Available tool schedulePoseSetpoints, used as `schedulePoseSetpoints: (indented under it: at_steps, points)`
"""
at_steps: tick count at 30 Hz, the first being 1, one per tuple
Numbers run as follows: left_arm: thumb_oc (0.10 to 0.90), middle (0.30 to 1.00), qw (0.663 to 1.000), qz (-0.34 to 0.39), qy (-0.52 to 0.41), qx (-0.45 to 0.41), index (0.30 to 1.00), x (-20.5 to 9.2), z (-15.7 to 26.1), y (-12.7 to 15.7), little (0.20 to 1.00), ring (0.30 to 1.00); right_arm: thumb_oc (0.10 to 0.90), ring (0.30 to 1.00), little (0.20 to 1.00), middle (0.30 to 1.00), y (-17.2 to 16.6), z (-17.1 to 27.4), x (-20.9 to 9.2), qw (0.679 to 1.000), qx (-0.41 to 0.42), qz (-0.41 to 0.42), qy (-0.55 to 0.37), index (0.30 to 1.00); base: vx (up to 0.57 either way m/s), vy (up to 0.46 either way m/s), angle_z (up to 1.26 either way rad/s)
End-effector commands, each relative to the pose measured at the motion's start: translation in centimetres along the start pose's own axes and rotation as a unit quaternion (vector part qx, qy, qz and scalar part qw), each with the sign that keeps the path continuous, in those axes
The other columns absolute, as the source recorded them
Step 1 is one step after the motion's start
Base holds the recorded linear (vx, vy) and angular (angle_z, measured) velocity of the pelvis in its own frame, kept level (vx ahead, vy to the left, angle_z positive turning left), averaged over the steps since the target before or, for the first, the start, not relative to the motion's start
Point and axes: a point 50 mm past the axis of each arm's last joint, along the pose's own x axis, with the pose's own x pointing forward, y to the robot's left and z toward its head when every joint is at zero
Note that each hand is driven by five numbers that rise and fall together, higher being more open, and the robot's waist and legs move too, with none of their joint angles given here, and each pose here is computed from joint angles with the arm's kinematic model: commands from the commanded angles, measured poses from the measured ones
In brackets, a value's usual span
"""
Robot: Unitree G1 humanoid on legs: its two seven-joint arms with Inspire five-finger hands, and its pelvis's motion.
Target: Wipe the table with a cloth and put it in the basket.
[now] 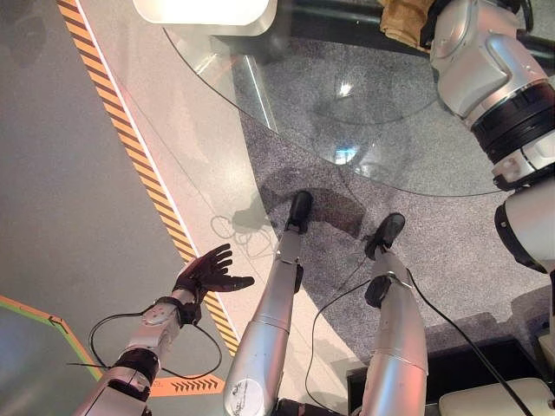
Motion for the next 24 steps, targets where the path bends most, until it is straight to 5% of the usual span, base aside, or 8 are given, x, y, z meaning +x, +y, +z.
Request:
schedulePoseSetpoints:
  at_steps: [1, 11, 24]
  points:
    - [0.8, 0.9, 0.998, 0.018, 0.056, 0.008, 0.9, -2.2, -4.0, 0.7, 0.9, 0.9, 0.1, 0.3, 0.2, 0.3, -3.4, 5.5, -0.2, 0.987, -0.015, -0.067, -0.142, 0.3, 0.0, 0.0, 0.0]
    - [0.8, 0.9, 0.998, 0.015, 0.055, 0.011, 0.9, -1.9, -3.8, 0.3, 0.9, 0.9, 0.1, 0.3, 0.2, 0.3, -1.6, 9.7, -3.2, 0.97, 0.001, -0.022, -0.244, 0.3, 0.0, 0.0, 0.0]
    - [0.8, 0.9, 0.998, 0.019, 0.053, 0.01, 0.9, -1.3, -3.1, 0.3, 0.9, 0.9, 0.1, 0.3, 0.2, 0.3, -0.4, 10.4, -4.5, 0.966, 0.008, -0.01, -0.258, 0.3, 0.0, 0.0, 0.0]
